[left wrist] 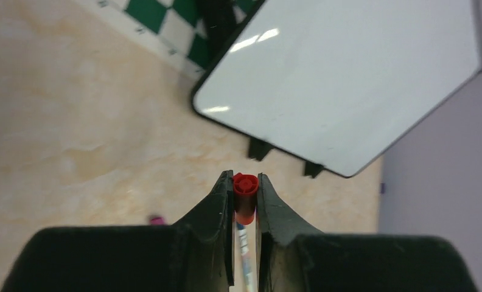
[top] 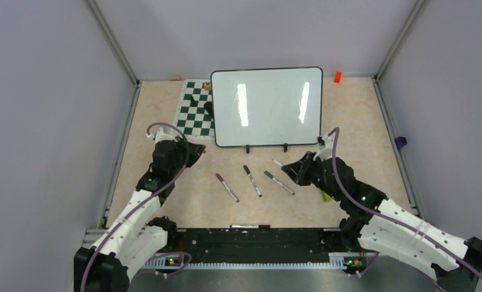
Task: Write a sentence on the whiteboard
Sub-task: Place the pen cap at the center of the board.
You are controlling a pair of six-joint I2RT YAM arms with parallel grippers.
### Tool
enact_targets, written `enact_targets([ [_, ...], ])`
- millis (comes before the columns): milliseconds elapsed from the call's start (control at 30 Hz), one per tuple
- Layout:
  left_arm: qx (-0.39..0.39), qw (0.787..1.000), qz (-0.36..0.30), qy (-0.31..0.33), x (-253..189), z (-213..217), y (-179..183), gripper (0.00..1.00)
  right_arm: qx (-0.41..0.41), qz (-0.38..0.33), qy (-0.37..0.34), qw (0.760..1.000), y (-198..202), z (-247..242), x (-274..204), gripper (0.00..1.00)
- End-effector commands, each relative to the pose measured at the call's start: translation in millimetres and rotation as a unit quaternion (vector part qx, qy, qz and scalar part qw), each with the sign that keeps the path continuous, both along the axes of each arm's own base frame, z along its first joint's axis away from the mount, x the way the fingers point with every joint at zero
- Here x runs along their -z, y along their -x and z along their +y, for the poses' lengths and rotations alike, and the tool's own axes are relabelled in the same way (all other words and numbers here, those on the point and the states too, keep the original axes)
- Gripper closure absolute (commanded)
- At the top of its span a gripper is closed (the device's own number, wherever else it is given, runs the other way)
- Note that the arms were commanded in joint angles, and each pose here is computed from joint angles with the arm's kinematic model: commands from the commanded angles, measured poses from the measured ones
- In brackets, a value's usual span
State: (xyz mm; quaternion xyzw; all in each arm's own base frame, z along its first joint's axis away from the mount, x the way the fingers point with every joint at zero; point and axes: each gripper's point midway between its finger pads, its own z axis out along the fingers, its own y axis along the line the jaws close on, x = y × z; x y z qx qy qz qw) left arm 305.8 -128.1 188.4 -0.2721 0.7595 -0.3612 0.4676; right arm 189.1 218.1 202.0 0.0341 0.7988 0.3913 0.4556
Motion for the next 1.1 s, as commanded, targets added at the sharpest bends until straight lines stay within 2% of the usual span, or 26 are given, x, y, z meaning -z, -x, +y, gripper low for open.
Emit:
enact_targets([
  [0,-0.030,0.981,0.131,-0.142,77.5,44.5,47.1,1.00,0.017,0.020,0.087,0.996,-3.5,-15.8,12.6,1.00],
  [133,-0.037,0.975,0.164,-0.143,98.3,49.5,62.0,1.00,0.045,0.036,0.114,0.992,-8.1,-25.4,21.7,1.00],
  [267,-0.027,0.972,0.190,-0.136,112.6,45.8,69.9,1.00,0.099,0.058,0.108,0.988,-14.2,-37.0,25.2,1.00],
  [567,0.030,0.960,0.262,-0.096,151.5,21.1,84.1,1.00,0.114,0.090,0.120,0.982,-19.2,-32.4,36.6,1.00],
  [867,0.049,0.954,0.277,-0.102,160.5,16.6,84.3,1.00,0.146,0.143,0.175,0.963,-21.8,-38.0,37.4,1.00],
  [1067,0.036,0.948,0.294,-0.114,170.2,23.2,88.3,0.99,0.200,0.175,0.227,0.937,-25.0,-55.1,42.8,1.00],
])
